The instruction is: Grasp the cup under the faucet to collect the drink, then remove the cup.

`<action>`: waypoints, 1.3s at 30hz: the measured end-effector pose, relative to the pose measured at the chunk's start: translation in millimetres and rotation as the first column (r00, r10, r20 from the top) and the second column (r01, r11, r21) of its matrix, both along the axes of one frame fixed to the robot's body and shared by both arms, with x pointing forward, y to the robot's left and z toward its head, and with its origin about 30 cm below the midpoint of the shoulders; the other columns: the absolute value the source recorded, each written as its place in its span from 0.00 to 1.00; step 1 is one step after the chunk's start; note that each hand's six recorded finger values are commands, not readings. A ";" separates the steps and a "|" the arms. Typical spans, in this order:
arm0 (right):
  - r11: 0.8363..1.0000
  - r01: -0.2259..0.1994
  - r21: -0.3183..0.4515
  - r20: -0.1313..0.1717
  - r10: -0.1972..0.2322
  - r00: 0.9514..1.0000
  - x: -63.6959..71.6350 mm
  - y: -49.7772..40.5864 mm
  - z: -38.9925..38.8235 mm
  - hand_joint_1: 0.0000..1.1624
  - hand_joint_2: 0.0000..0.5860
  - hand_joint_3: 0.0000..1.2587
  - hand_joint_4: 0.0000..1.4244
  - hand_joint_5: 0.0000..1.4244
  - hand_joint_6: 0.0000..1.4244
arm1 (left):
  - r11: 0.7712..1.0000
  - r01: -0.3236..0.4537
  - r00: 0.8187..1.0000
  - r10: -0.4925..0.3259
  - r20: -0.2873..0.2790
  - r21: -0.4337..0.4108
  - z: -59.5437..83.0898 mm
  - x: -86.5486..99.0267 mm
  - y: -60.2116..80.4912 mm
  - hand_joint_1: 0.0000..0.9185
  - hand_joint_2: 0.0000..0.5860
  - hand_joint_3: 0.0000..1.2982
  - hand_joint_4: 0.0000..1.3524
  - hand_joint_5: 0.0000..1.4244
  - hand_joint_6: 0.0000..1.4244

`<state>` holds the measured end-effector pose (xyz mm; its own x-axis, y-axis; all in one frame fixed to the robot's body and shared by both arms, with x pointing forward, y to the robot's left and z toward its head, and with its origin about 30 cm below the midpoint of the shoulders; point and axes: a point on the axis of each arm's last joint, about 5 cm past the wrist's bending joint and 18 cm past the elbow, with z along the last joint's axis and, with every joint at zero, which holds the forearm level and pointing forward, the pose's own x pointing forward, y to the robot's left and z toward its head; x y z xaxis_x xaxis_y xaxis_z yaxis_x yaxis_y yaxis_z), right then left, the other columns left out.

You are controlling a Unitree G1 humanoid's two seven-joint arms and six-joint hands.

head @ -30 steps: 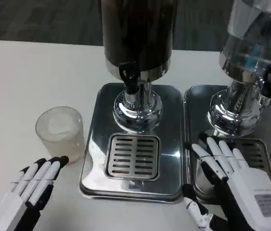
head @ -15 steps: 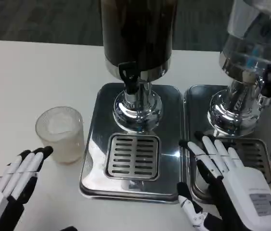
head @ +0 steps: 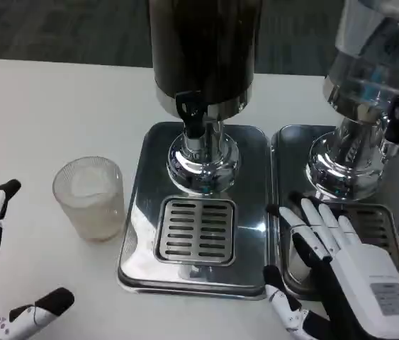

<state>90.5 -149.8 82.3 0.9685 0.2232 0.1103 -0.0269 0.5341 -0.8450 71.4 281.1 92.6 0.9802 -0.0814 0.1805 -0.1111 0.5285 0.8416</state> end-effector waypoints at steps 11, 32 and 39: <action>1.000 -0.018 -0.009 0.013 0.018 1.000 6.3 -4.2 2.0 0.31 0.79 0.11 0.01 0.00 0.01 | 0.999 0.001 1.000 -0.001 0.006 -0.049 2.3 33.2 11.8 0.00 0.00 0.00 0.00 0.04 0.18; 1.000 -0.018 0.015 -0.009 0.018 1.000 3.6 -0.4 -0.8 0.31 0.79 0.11 0.02 0.00 0.01 | 0.985 0.079 0.987 -0.099 -0.127 -0.151 -8.6 91.2 26.2 0.00 0.00 0.01 0.01 0.10 0.21; 1.000 -0.006 0.019 -0.018 0.006 1.000 -0.8 -1.2 -0.6 0.31 0.79 0.12 0.02 0.01 0.02 | 0.977 0.118 0.978 -0.145 -0.152 -0.177 -11.1 105.8 25.1 0.00 0.00 0.00 0.00 0.10 0.19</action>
